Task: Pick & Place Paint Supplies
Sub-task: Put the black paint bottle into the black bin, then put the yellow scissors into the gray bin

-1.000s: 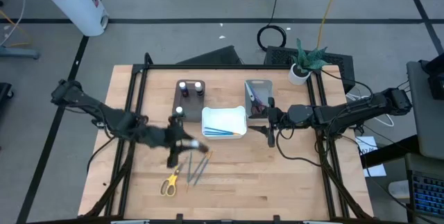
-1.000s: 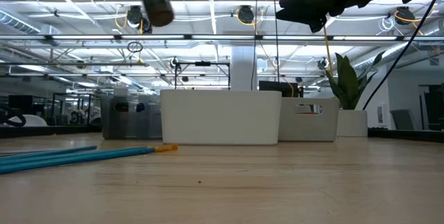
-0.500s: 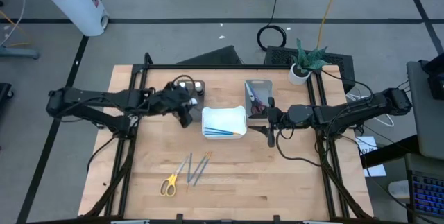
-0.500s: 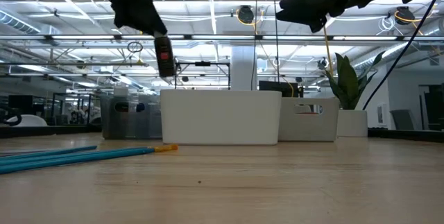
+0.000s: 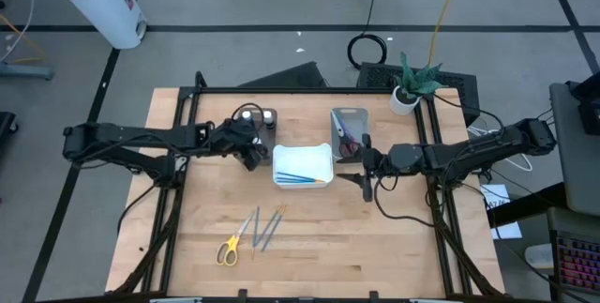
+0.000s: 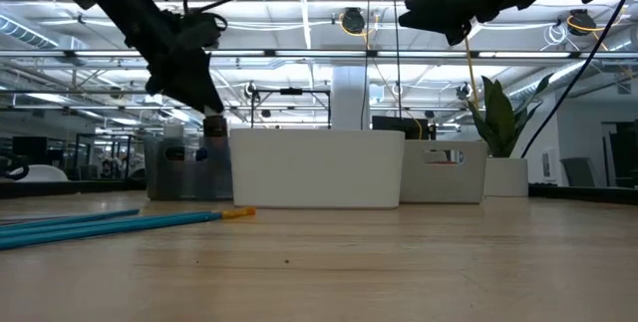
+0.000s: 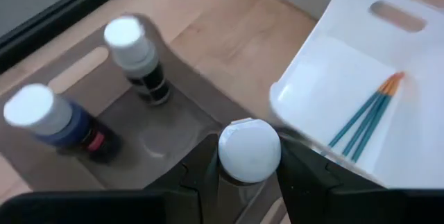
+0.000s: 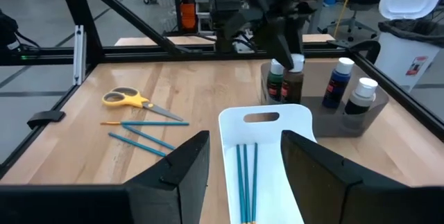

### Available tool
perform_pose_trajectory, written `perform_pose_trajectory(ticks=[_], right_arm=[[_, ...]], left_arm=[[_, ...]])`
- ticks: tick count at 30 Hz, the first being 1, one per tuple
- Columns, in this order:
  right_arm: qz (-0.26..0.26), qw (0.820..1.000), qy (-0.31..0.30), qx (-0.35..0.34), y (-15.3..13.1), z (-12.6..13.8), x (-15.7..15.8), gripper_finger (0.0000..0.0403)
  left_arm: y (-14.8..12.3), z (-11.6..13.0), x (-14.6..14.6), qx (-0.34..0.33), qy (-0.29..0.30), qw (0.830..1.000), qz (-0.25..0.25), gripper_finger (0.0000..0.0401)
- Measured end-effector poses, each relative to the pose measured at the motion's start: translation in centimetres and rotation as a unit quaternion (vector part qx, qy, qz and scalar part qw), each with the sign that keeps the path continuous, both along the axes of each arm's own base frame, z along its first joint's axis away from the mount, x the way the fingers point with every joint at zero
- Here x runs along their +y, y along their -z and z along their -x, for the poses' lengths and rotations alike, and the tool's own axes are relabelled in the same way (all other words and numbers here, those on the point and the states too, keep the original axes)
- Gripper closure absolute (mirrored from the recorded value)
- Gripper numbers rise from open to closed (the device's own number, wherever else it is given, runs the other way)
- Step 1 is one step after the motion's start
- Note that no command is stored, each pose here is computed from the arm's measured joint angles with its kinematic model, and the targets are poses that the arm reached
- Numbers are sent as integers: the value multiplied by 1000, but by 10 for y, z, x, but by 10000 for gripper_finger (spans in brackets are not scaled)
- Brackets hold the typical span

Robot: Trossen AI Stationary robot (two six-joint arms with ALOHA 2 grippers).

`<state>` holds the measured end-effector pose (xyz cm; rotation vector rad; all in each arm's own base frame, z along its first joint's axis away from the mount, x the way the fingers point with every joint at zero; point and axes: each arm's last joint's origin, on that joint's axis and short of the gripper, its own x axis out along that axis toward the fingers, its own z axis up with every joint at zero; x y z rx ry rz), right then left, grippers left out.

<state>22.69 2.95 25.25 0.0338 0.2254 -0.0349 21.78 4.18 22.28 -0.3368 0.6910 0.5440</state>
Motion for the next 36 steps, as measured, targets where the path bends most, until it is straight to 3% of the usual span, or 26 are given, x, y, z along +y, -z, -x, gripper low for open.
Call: perform_pose_trajectory(ticks=[10, 19, 25, 30, 36], right_arm=[[3, 1000, 0, -3, -1, 0, 0, 234], [3, 1000, 0, -3, -1, 0, 0, 234], [3, 1000, 0, -3, -1, 0, 0, 234], [3, 1000, 0, -3, -1, 0, 0, 234], [3, 1000, 0, 1, 0, 0, 0, 234]], left_arm=[[25, -15, 1, 25, 13, 999, 32, 275], [31, -22, 1, 25, 25, 999, 40, 268], [29, -22, 0, 21, 33, 998, 46, 214], [18, -27, 1, 24, 69, 997, 11, 153], [-13, -33, 2, 55, 98, 994, -10, 105]])
